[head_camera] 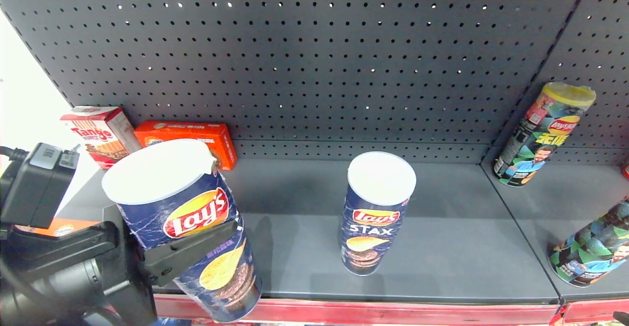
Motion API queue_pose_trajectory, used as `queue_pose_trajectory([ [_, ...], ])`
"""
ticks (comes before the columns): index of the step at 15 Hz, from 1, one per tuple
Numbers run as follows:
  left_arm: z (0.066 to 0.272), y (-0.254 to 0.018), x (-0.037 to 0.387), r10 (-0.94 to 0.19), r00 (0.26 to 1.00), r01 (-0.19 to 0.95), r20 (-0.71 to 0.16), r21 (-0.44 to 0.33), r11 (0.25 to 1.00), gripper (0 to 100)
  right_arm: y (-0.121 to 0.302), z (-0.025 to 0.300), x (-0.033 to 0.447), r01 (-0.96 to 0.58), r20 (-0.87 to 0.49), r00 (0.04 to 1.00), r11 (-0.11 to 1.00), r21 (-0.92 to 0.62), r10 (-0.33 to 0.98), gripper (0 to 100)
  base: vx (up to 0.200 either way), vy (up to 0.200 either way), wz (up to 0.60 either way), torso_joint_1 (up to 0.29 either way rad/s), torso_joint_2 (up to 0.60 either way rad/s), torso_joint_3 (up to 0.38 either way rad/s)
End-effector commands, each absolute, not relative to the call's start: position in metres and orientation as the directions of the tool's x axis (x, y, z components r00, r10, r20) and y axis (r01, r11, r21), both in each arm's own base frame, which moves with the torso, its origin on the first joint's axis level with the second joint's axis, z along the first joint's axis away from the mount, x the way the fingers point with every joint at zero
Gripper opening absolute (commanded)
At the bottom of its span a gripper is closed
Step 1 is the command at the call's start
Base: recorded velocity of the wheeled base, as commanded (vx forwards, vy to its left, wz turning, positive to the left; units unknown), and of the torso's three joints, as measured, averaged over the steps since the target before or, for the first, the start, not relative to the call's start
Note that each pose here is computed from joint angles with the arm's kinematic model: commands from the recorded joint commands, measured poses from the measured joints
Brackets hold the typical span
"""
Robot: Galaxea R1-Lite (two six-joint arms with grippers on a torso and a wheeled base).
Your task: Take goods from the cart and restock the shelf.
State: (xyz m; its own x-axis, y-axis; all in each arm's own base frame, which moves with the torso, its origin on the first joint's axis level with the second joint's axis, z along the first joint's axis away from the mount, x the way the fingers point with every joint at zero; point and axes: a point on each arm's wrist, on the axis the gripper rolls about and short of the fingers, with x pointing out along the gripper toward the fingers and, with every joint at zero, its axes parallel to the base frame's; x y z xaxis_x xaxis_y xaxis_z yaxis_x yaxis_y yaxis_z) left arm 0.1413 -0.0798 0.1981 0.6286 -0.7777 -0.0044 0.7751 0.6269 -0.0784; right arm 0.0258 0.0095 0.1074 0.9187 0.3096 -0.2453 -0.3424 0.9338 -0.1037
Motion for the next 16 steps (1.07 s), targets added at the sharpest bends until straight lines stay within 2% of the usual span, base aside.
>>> queue_pose_trajectory([
  [1,0.199,-0.081,0.141,-0.785,0.620,0.782,-0.003,-0.078,0.618,0,0.001,0.091,0.013,-0.194,-0.269,0.949,0.977,-0.088,0.164,100,0.000,0.000,0.00,0.000,0.00,0.000],
  [2,0.199,-0.082,0.141,-0.786,0.619,0.783,-0.001,-0.077,0.617,0,-0.001,0.085,0.006,-0.166,-0.277,0.951,0.982,-0.086,0.136,100,0.000,0.000,0.00,0.000,0.00,0.000],
  [6,0.204,-0.087,0.142,-0.802,0.597,0.801,0.008,-0.071,0.595,0,-0.003,0.085,-0.002,0.090,-0.233,0.966,0.992,-0.090,-0.109,100,0.000,0.000,0.00,0.000,0.00,0.000],
  [8,0.203,-0.087,0.142,-0.803,0.596,0.801,0.007,-0.072,0.594,0,-0.002,0.085,-0.008,0.137,-0.164,0.975,0.987,-0.082,-0.149,100,0.000,0.000,0.00,0.000,0.00,0.000],
  [11,0.204,-0.087,0.140,-0.805,0.593,0.804,0.012,-0.069,0.591,0,0.000,0.083,-0.024,0.019,0.026,1.000,0.997,-0.069,-0.017,100,0.000,0.000,0.00,0.000,0.00,0.000],
  [12,0.203,-0.087,0.140,-0.807,0.591,0.805,0.010,-0.071,0.589,0,0.001,0.082,-0.024,0.005,0.032,0.999,0.997,-0.071,-0.003,100,0.000,0.000,0.00,0.000,0.00,0.000],
  [14,0.202,-0.091,0.137,-0.823,0.568,0.821,0.006,-0.069,0.567,0,0.000,0.082,-0.024,0.051,0.037,0.998,0.997,-0.060,-0.049,100,0.000,0.000,0.00,0.000,0.00,0.000],
  [15,0.203,-0.091,0.138,-0.821,0.571,0.820,0.015,-0.060,0.569,0,-0.003,0.082,-0.024,0.173,0.047,0.984,0.984,-0.051,-0.171,100,0.000,0.000,0.00,0.000,0.00,0.000],
  [16,0.204,-0.091,0.138,-0.821,0.571,0.820,0.018,-0.057,0.569,0,-0.004,0.083,-0.024,0.196,0.057,0.979,0.979,-0.049,-0.194,100,0.000,0.000,0.00,0.000,0.00,0.000],
])
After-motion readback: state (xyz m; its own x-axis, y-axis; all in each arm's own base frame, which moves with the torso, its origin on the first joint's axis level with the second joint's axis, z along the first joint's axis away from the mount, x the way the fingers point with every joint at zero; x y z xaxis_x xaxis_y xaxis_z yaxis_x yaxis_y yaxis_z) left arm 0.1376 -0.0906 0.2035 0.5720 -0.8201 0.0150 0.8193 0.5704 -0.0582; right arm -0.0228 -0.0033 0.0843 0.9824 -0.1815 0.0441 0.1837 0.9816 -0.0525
